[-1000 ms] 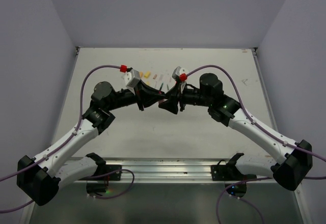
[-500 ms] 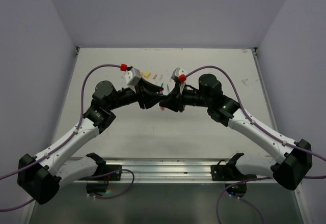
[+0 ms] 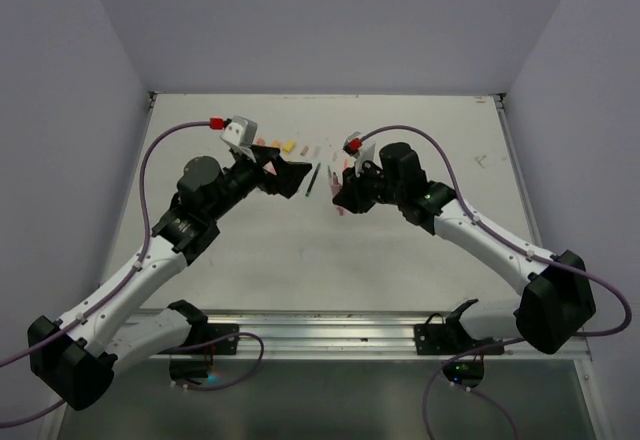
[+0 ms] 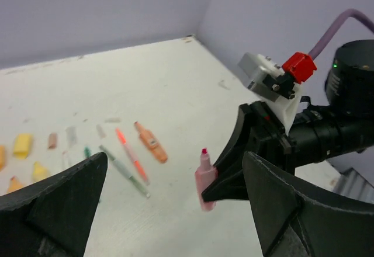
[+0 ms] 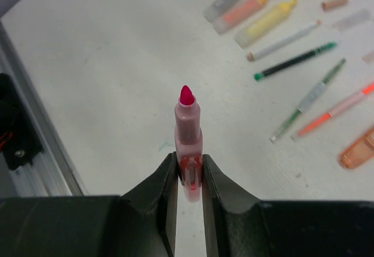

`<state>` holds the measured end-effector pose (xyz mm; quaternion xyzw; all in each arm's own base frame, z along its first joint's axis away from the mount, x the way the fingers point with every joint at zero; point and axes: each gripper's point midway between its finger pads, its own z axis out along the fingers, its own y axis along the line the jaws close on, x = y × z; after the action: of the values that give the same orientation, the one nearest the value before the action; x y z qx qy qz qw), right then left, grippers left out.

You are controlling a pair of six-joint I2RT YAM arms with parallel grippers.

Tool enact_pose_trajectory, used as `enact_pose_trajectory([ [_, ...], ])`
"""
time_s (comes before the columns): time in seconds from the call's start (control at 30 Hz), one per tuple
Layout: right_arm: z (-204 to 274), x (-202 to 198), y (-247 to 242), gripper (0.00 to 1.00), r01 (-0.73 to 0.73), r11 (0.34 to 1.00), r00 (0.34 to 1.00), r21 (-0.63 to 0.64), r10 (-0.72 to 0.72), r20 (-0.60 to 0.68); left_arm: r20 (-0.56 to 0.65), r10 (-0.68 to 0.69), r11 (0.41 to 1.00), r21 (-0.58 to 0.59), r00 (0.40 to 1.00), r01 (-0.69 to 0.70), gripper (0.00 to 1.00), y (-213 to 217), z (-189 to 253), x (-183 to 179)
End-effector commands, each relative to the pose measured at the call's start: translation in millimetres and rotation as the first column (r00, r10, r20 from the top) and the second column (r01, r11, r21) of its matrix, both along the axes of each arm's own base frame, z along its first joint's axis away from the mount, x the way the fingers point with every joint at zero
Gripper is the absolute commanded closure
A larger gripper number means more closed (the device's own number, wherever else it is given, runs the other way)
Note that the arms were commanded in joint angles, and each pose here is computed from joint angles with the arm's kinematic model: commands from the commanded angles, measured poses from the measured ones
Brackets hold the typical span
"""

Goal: Open the pen caps

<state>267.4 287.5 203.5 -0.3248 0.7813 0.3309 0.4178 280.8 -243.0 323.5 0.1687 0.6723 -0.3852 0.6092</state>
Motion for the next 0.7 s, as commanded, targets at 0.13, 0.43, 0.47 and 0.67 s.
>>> enact_pose_trajectory([
  [0.13, -45.5, 73.3, -67.2, 1.00, 0.319, 0.934, 0.908, -0.161, -0.350, -0.232, -0.191, 0.518, 0.852, 0.210, 0.834, -0.480, 0.00, 97.1, -37.6, 24.3],
  [0.43, -96.6, 125.0, -118.2, 1.00, 0.380, 0.903, 0.788, -0.199, -0.429, -0.443, -0.133, 0.663, 0.723, 0.368, 0.736, -0.584, 0.00, 150.7, -56.0, 7.5],
  [0.47, -108.3, 126.1, -120.3, 1.00, 0.371, 0.903, 0.770, -0.218, -0.430, -0.471, -0.125, 0.675, 0.710, 0.380, 0.727, -0.594, 0.00, 155.0, -56.0, 6.0],
  [0.67, -133.5, 146.6, -124.2, 0.99, 0.339, 0.918, 0.744, -0.208, -0.397, -0.537, -0.067, 0.722, 0.651, 0.402, 0.689, -0.644, 0.00, 177.3, -59.3, -5.6],
])
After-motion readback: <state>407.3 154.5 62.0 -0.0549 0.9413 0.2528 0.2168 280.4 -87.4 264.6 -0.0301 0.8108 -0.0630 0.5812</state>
